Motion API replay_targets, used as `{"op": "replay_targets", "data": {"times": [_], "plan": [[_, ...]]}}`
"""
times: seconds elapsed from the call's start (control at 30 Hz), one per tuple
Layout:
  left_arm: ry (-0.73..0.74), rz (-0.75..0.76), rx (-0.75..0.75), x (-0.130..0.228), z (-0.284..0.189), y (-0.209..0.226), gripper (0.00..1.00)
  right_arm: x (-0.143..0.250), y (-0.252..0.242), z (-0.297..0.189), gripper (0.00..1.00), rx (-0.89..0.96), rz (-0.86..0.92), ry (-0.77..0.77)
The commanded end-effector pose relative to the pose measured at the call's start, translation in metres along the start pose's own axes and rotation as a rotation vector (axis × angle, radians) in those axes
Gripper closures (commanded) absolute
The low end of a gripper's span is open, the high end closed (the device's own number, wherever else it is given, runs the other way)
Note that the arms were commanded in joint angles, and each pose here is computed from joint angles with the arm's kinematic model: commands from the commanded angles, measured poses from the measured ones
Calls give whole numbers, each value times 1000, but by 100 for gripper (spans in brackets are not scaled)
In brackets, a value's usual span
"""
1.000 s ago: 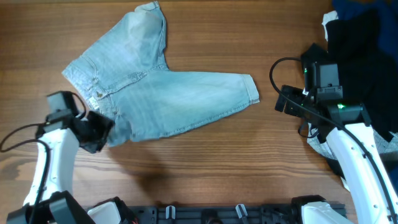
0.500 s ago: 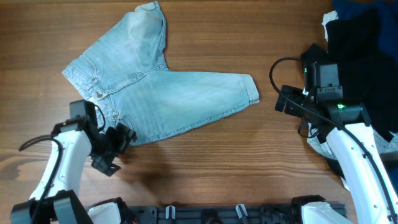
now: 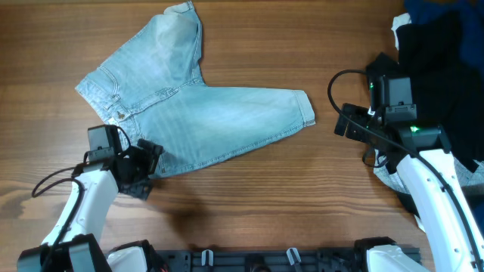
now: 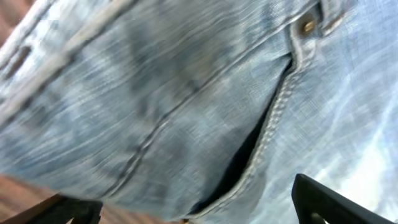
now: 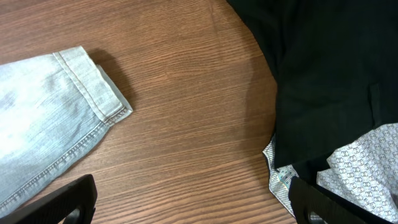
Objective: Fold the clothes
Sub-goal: 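Grasp the shorts' left leg hem with the left gripper, then grasp the right leg hem of the shorts with the right gripper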
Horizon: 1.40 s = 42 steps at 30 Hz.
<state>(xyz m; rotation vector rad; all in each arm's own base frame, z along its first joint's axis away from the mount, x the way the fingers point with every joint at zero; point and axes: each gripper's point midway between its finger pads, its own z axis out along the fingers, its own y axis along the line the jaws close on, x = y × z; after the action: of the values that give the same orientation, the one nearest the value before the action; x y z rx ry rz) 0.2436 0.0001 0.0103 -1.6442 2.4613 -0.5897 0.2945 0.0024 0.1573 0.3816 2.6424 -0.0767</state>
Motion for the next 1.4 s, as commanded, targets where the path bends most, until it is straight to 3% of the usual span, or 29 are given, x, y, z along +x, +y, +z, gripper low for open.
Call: {"op": "replay_targets", "data": {"times": [0.0, 0.23, 0.43, 0.47, 0.57, 0.73, 0.9, 0.93, 1.17, 1.37], "plan": [[-7, -13, -75, 2, 11, 22, 7, -3, 2, 1, 0, -6, -10, 4], [-50, -94, -222, 1, 6, 54, 14, -1, 2, 5, 0, -2, -12, 18], [-85, -103, -212, -6, 6, 51, 20, 0, 2, 8, 0, 2, -14, 28], [-89, -110, -207, -7, 7, 50, 24, 0, 2, 8, 0, 2, -14, 28], [-97, -127, -196, -9, 7, 48, 51, 0, 2, 8, 0, 2, -14, 28], [-104, -124, -186, -11, 7, 45, 57, 0, 2, 8, 0, 2, -14, 28], [-109, -123, -190, -12, 7, 46, 93, 0, 2, 8, 0, 2, -14, 29], [-108, -124, -191, -11, 7, 47, 96, 0, 2, 8, 0, 2, -15, 29], [-100, -138, -218, -10, 3, 55, 96, 0, 3, 8, 0, -2, -15, 31], [-188, -133, -215, -37, -15, 66, 96, 15, 25, 20, 1, -120, -42, 117]]}}
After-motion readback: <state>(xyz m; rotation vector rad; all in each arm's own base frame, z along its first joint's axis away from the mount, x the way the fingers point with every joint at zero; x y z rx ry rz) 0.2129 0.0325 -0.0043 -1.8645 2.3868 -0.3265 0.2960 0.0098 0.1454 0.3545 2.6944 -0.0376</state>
